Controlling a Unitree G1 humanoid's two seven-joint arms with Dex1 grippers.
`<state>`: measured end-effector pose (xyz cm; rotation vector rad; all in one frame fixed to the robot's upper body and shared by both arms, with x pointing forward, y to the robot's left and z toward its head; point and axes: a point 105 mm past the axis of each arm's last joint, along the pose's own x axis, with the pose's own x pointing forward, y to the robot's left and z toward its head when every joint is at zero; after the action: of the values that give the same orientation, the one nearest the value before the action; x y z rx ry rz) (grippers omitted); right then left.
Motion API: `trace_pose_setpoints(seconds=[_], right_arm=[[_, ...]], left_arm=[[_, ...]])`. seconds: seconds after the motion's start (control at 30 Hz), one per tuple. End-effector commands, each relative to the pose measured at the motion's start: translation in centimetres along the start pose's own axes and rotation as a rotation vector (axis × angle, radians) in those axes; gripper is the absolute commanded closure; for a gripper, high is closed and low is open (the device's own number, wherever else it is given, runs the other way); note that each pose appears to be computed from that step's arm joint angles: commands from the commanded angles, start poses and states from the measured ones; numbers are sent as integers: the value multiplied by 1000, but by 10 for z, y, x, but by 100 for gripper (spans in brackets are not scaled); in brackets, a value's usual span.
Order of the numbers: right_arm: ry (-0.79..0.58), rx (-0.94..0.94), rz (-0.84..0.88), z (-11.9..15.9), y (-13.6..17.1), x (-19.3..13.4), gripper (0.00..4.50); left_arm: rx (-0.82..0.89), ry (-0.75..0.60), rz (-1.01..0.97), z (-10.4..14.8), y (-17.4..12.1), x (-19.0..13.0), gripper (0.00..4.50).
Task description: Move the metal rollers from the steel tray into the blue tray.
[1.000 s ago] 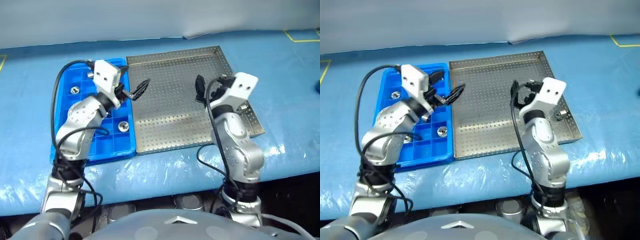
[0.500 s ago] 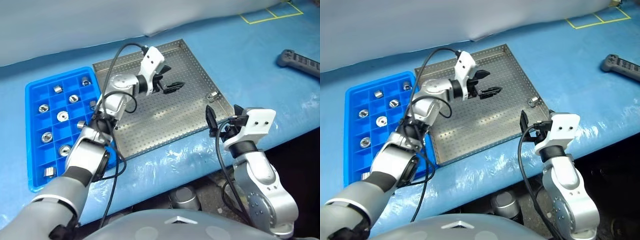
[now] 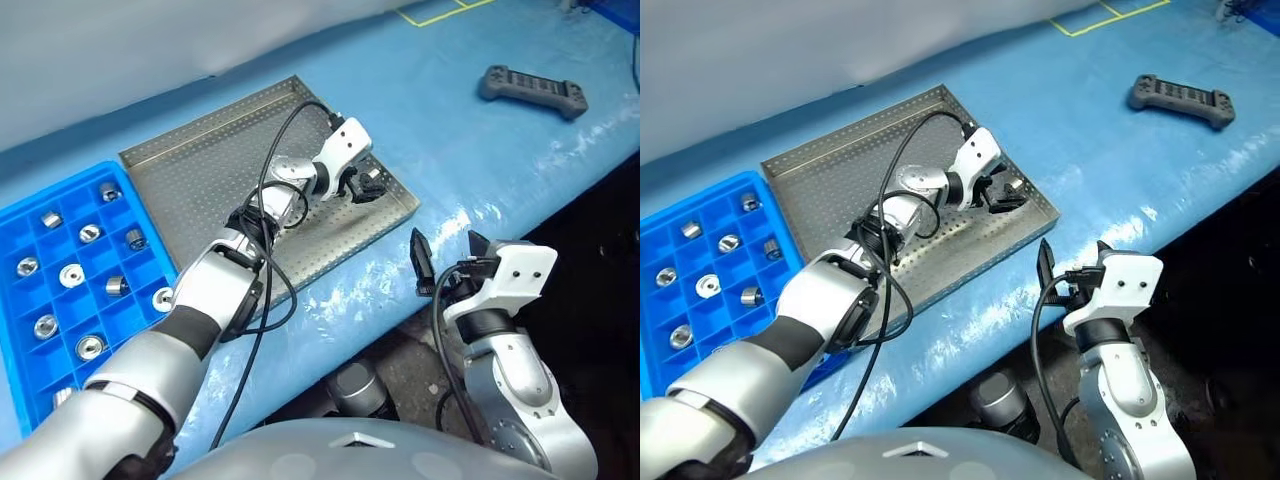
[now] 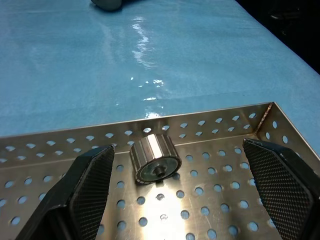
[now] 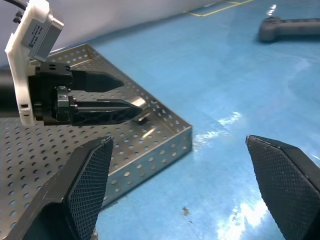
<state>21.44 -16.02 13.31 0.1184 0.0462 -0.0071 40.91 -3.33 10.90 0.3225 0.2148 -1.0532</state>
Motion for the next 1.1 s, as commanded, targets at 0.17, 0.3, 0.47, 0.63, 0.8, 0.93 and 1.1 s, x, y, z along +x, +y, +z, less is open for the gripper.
trace_pose_setpoints(seconds=[0.17,0.3,0.47,0.63,0.8,0.93,1.1], right_arm=[[-84,-3,-15,17,1,-6,2],[-87,0,-12,17,1,-4,2],[-86,1,7,16,5,1,2],[-88,7,17,16,7,4,2],[-101,15,6,18,6,5,0],[-97,15,-4,17,4,4,0],[-87,18,8,14,6,7,0]], left_arm=[[44,42,166,-3,14,4,0],[35,59,247,-9,22,1,0],[-18,69,320,-17,27,0,0],[-46,127,292,-31,15,6,0],[-56,177,256,-42,3,11,41],[-91,147,266,-38,5,11,162],[-142,87,320,-30,20,3,282]])
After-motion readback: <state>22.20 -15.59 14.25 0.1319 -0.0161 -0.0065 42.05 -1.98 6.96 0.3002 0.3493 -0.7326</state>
